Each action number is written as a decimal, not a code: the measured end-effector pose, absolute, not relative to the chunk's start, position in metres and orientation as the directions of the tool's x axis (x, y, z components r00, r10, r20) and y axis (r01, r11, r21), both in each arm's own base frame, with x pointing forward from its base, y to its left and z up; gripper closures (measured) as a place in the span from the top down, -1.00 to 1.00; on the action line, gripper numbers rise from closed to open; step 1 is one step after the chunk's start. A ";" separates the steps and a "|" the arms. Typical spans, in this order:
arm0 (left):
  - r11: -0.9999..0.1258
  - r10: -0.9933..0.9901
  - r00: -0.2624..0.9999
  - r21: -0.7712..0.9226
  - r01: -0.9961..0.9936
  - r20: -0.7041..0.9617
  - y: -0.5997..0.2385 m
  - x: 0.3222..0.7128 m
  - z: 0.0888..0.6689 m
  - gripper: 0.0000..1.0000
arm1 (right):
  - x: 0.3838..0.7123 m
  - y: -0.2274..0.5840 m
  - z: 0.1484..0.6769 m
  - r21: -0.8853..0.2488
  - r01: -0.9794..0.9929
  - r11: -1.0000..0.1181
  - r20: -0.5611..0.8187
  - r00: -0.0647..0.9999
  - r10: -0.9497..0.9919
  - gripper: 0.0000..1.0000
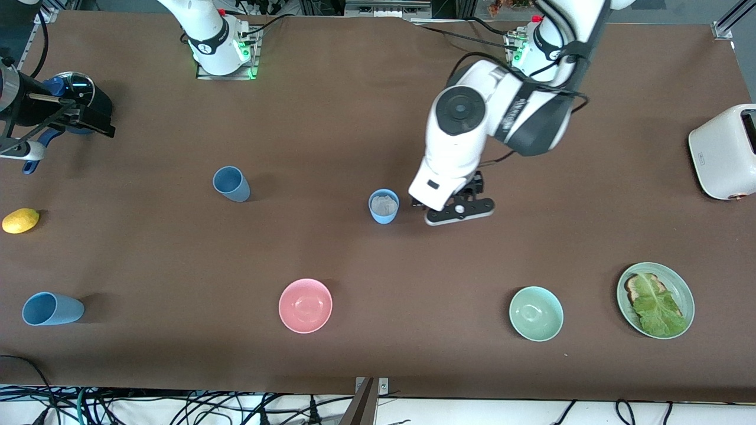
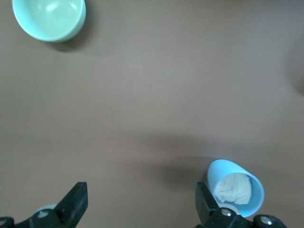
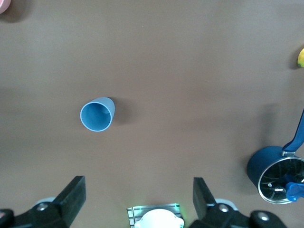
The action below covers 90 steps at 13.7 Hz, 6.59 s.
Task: Stack blue cups with both arms
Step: 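Withdraw the left gripper while the right gripper reaches the empty cup, then close the right gripper on the rim of the empty blue cup, then lift the empty cup and carry it over the tissue cup, then lower the held cup down into the tissue cup, then open the right gripper and lift it off the stacked cups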
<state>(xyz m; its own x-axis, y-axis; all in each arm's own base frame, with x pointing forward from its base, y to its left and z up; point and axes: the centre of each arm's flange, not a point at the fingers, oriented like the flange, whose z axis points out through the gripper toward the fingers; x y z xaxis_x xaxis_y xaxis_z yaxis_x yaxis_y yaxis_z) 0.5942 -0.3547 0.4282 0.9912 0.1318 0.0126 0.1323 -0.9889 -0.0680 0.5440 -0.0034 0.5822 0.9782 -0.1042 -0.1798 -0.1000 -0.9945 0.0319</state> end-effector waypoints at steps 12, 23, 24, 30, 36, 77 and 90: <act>-0.991 -0.123 0.991 -0.053 -0.126 -0.041 -0.149 0.640 0.507 1.00 | 0.540 0.044 0.513 0.030 0.016 -0.999 -0.239 0.971 0.008 1.00; -0.994 -0.097 0.995 -0.046 -0.098 -0.021 -0.017 0.639 0.546 1.00 | 0.498 0.065 0.317 0.011 0.066 -0.998 -0.061 0.996 0.065 1.00; -0.995 -0.086 0.996 -0.046 -0.087 -0.028 -0.010 0.635 0.549 1.00 | 0.496 0.066 0.307 0.008 0.071 -0.997 -0.054 0.996 0.070 1.00; -0.994 -0.101 0.994 -0.041 -0.103 -0.046 -0.017 0.623 0.559 1.00 | 0.484 0.077 0.252 -0.012 0.095 -0.995 -0.006 0.995 0.095 0.66; -0.988 -0.143 0.989 -0.046 -0.144 -0.032 -0.040 0.608 0.585 1.00 | 0.484 0.077 0.251 -0.012 0.095 -0.995 -0.006 0.995 0.095 -0.68; -0.962 -0.271 0.960 -0.026 -0.273 -0.066 -0.071 0.582 0.592 1.00 | 0.534 0.483 0.366 -0.119 -0.114 -0.986 -0.032 0.993 -0.111 -0.91; -0.960 -0.277 0.959 -0.026 -0.279 -0.066 -0.074 0.581 0.592 1.00 | 0.540 0.484 0.337 -0.065 -0.070 -0.995 0.021 0.997 -0.071 -0.39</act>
